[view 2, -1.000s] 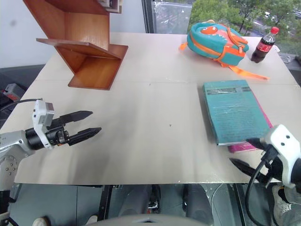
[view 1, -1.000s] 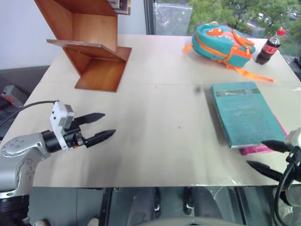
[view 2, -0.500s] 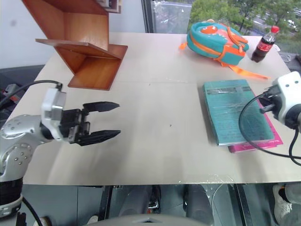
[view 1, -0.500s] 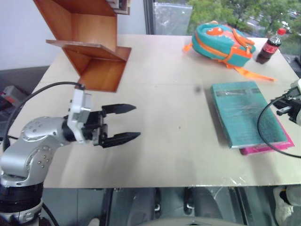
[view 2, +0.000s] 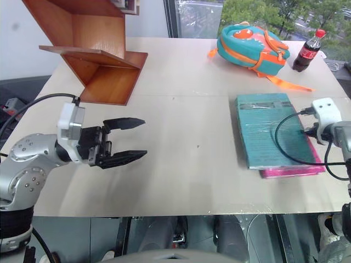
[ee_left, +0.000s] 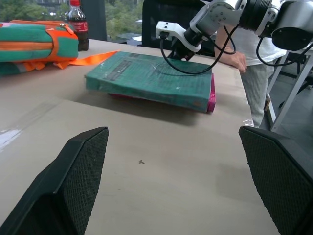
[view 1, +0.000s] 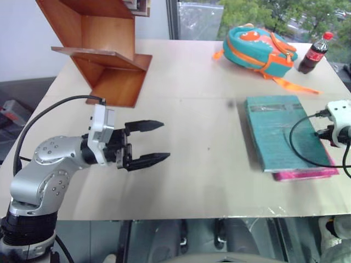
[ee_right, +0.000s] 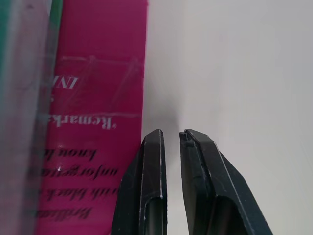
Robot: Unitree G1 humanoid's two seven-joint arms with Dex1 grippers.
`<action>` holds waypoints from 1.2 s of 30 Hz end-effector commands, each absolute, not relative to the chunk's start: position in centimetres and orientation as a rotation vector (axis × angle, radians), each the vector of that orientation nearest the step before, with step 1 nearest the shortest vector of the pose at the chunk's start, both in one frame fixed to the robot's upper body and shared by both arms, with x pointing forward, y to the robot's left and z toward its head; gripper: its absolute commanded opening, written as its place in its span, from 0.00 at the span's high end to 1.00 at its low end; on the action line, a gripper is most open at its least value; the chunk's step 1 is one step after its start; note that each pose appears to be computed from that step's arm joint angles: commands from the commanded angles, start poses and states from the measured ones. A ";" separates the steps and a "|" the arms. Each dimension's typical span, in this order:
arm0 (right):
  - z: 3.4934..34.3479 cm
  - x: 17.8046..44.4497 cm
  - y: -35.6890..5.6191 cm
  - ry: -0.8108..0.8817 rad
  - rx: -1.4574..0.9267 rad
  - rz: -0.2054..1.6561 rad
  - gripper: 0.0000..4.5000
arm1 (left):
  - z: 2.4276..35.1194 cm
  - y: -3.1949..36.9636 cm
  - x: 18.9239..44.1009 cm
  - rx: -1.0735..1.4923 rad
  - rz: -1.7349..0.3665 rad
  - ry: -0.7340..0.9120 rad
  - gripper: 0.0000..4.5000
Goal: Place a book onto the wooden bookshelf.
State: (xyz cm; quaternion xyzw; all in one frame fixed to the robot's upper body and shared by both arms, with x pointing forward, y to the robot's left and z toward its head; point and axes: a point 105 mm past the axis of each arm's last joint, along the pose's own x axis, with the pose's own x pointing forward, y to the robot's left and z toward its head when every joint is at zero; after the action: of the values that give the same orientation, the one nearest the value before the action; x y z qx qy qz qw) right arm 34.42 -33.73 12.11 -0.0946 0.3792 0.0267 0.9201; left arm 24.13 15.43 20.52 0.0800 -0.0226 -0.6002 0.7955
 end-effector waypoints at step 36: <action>15.7 36.8 -18.7 0.390 -0.297 0.629 0.87 | 19.8 18.3 24.7 0.123 -1.135 -0.028 0.00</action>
State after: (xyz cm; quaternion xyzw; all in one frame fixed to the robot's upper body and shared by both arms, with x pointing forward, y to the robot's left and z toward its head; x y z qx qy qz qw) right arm 36.67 -19.27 14.49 -0.1362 0.2111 0.2912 0.9231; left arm 25.03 17.89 18.93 0.0433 0.0028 -0.5418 0.8394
